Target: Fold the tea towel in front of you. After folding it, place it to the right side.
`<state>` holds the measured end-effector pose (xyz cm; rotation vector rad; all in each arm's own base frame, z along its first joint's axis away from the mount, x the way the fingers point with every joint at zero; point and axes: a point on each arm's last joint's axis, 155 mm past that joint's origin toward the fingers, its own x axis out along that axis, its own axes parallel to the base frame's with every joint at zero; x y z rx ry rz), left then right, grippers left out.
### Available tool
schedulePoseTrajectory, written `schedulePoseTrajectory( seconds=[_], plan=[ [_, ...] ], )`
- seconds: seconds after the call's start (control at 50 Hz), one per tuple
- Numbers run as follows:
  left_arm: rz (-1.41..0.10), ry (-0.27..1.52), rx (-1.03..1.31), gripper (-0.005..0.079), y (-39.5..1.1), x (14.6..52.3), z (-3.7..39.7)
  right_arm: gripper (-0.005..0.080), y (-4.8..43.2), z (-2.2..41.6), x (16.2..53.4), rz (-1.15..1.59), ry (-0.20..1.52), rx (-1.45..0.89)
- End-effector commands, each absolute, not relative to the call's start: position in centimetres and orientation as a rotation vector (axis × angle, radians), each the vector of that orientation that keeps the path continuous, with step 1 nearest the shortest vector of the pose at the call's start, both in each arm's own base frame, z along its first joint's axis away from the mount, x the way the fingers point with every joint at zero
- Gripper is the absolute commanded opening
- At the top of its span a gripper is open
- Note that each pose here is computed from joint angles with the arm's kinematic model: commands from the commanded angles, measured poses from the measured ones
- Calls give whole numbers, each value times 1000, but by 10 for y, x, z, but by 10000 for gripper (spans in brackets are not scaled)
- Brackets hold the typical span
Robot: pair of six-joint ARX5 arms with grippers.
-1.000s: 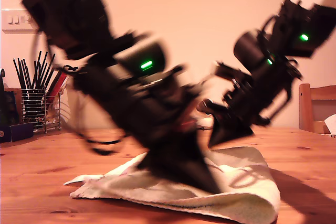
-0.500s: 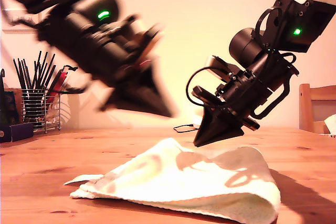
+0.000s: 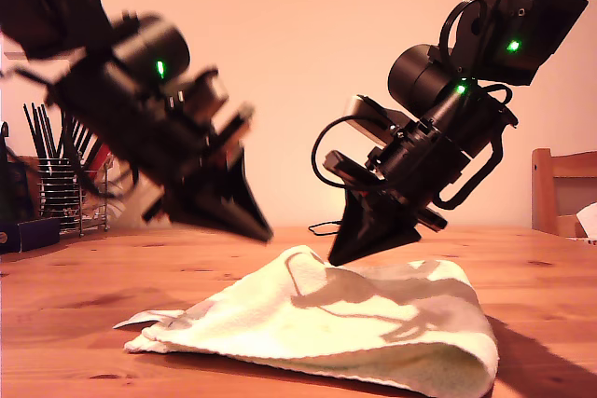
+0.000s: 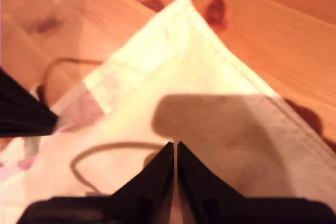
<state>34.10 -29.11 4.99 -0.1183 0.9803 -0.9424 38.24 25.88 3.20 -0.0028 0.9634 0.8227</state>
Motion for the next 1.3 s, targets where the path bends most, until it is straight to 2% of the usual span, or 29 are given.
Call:
schedulePoseTrajectory(
  seconds=[0.0, 0.3, 0.52, 0.9, 1.28],
  plan=[
    [-954, 1028, -138, -16, -292, 334, 30, -13, 258, 35, 381, 823, 952, -13],
    [-1006, 967, -192, -16, -306, 343, 37, -13, 256, 34, 383, 812, 948, -28],
    [-1006, 1011, -189, -17, -311, 335, 20, -13, 256, 34, 383, 812, 948, -28],
    [-769, 1026, -76, -19, -276, 361, -8, -13, 255, 33, 381, 816, 955, -37],
    [-744, 896, -87, -19, -266, 380, 50, -13, 255, 33, 380, 821, 956, -42]
  ],
)
